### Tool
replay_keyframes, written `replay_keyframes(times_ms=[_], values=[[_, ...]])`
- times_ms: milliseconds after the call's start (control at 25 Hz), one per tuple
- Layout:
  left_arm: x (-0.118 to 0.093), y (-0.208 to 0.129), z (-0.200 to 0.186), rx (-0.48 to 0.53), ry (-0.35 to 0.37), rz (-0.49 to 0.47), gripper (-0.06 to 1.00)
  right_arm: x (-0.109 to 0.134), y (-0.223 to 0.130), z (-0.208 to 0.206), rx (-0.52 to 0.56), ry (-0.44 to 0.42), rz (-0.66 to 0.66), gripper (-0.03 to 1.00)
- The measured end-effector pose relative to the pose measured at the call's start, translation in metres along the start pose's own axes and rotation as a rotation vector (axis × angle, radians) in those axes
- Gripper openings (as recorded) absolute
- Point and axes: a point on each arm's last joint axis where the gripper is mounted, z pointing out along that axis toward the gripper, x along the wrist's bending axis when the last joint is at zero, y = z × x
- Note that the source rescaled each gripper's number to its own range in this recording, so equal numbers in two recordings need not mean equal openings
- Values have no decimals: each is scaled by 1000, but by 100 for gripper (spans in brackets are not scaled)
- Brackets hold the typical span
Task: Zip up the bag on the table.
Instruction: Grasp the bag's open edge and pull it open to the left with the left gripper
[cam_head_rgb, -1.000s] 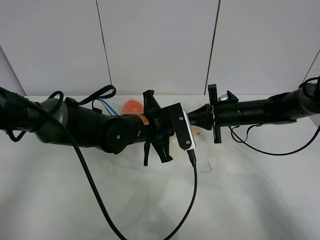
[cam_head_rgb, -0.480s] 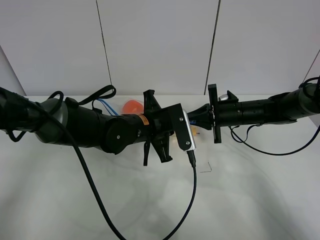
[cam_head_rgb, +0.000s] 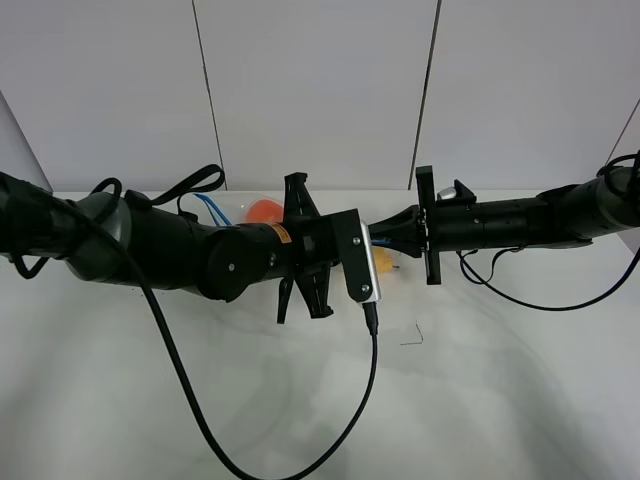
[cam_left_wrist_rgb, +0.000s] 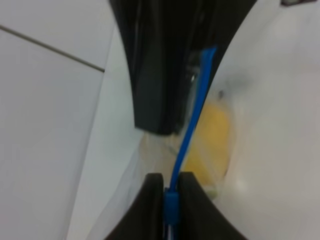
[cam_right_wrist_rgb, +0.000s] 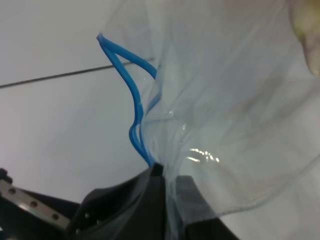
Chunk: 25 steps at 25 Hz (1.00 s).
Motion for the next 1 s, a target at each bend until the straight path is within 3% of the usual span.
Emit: replay_keyframes(times_ms=[440,1000], values=[[33,-35,-6,86,60,-7,0,1,1,0,-12,6,7,0],[72,-107,-18,270,123,-5,0,1,0,1,-6,6,6,0]])
